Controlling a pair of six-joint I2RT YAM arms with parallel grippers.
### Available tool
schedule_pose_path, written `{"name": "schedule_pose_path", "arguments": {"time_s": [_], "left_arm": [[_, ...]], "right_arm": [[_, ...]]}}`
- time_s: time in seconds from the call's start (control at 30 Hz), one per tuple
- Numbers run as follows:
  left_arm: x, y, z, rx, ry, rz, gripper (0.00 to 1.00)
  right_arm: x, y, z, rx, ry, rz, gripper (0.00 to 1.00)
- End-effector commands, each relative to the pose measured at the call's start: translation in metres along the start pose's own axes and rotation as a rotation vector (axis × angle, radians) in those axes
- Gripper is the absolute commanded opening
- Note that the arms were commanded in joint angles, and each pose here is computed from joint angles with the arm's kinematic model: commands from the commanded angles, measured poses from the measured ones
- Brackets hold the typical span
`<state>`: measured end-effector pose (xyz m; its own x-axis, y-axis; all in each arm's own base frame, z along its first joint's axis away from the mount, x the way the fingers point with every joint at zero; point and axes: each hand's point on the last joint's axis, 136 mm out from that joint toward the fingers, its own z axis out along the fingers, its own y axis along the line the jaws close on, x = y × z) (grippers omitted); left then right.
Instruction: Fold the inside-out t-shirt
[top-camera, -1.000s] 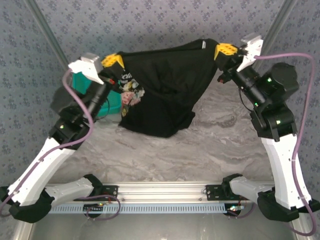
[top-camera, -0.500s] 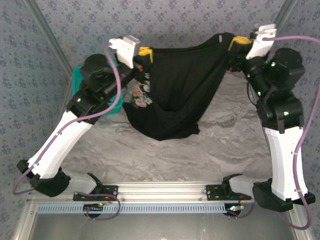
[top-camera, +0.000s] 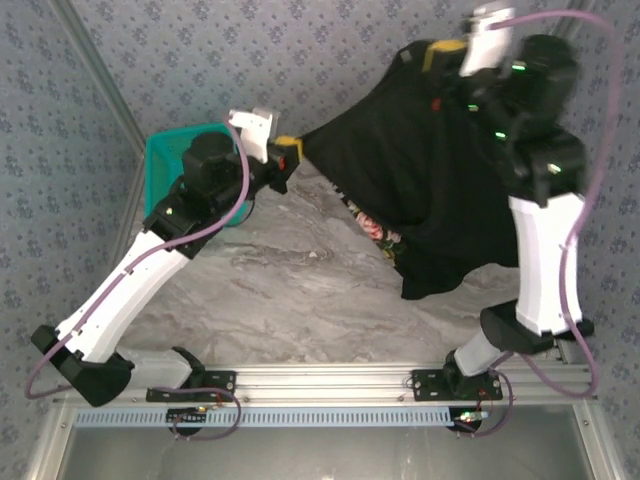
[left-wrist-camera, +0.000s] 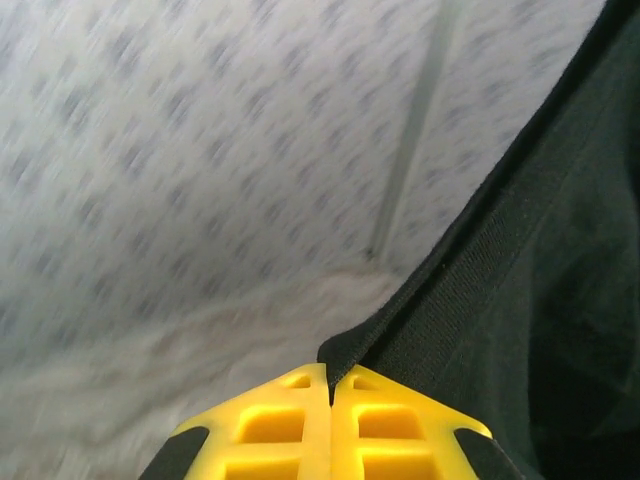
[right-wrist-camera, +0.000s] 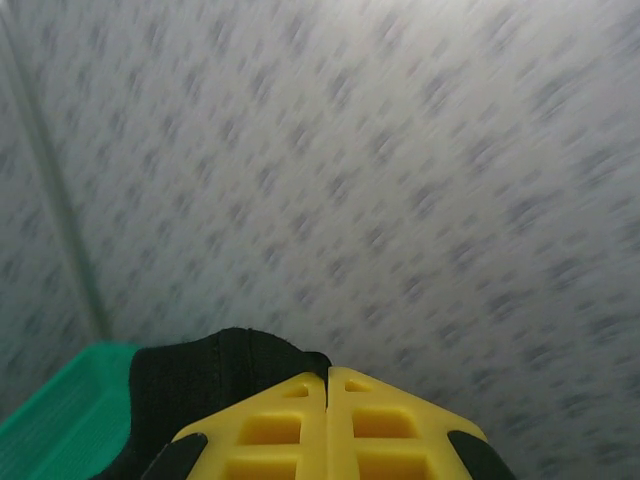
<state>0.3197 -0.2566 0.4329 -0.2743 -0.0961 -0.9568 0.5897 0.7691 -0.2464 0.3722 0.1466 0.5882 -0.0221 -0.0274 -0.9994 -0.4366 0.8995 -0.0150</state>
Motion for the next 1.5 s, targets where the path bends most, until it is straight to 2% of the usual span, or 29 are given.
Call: {"name": "schedule_pose_path", "arguments": {"time_s": [0.0, 0.07, 0.17, 0.27, 0.33, 0.43, 0.5, 0.57, 0.7, 0.87, 0.97, 1.07, 1.2, 1.33, 1.47], "left_arm": [[0.102, 0.062, -0.002, -0.204, 0.201, -0.163, 0.00], [0.167, 0.089, -0.019, -0.291, 0.301, -0.230, 0.00], [0.252, 0.108, -0.049, -0.362, 0.428, -0.332, 0.01], [0.297, 0.115, -0.072, -0.395, 0.505, -0.371, 0.15], [0.298, 0.123, -0.082, -0.443, 0.503, -0.348, 0.25], [0.280, 0.131, -0.084, -0.489, 0.445, -0.300, 0.45], [0.263, 0.135, -0.077, -0.509, 0.411, -0.278, 0.56], [0.252, 0.127, -0.060, -0.455, 0.402, -0.266, 0.60], [0.256, 0.107, -0.017, -0.308, 0.463, -0.271, 0.61], [0.279, 0.105, 0.014, -0.253, 0.564, -0.223, 0.67], [0.298, 0.108, 0.023, -0.249, 0.639, -0.196, 0.70], [0.321, 0.113, 0.029, -0.247, 0.712, -0.175, 0.71], [0.337, 0.111, 0.039, -0.211, 0.770, -0.167, 0.71], [0.353, 0.114, 0.045, -0.213, 0.822, -0.170, 0.61], [0.362, 0.111, 0.040, -0.194, 0.856, -0.183, 0.41]], "right_arm": [[0.113, 0.058, 0.063, -0.204, 0.315, 0.012, 0.00], [0.174, 0.091, 0.082, -0.301, 0.452, 0.042, 0.00], [0.262, 0.135, 0.103, -0.437, 0.630, 0.100, 0.00], [0.326, 0.166, 0.113, -0.534, 0.773, 0.099, 0.00], [0.353, 0.179, 0.119, -0.574, 0.832, 0.105, 0.00], [0.378, 0.186, 0.132, -0.581, 0.895, 0.105, 0.03], [0.386, 0.173, 0.143, -0.510, 0.926, 0.085, 0.10], [0.387, 0.157, 0.150, -0.426, 0.936, 0.056, 0.20], [0.380, 0.124, 0.146, -0.284, 0.948, -0.007, 0.34], [0.378, 0.124, 0.102, -0.297, 0.957, 0.017, 0.42], [0.405, 0.137, 0.056, -0.341, 1.029, 0.091, 0.45], [0.442, 0.145, 0.011, -0.323, 1.116, 0.134, 0.48], [0.474, 0.160, -0.030, -0.309, 1.184, 0.180, 0.51], [0.512, 0.174, -0.057, -0.299, 1.259, 0.188, 0.54], [0.534, 0.178, -0.055, -0.283, 1.279, 0.157, 0.58]]}}
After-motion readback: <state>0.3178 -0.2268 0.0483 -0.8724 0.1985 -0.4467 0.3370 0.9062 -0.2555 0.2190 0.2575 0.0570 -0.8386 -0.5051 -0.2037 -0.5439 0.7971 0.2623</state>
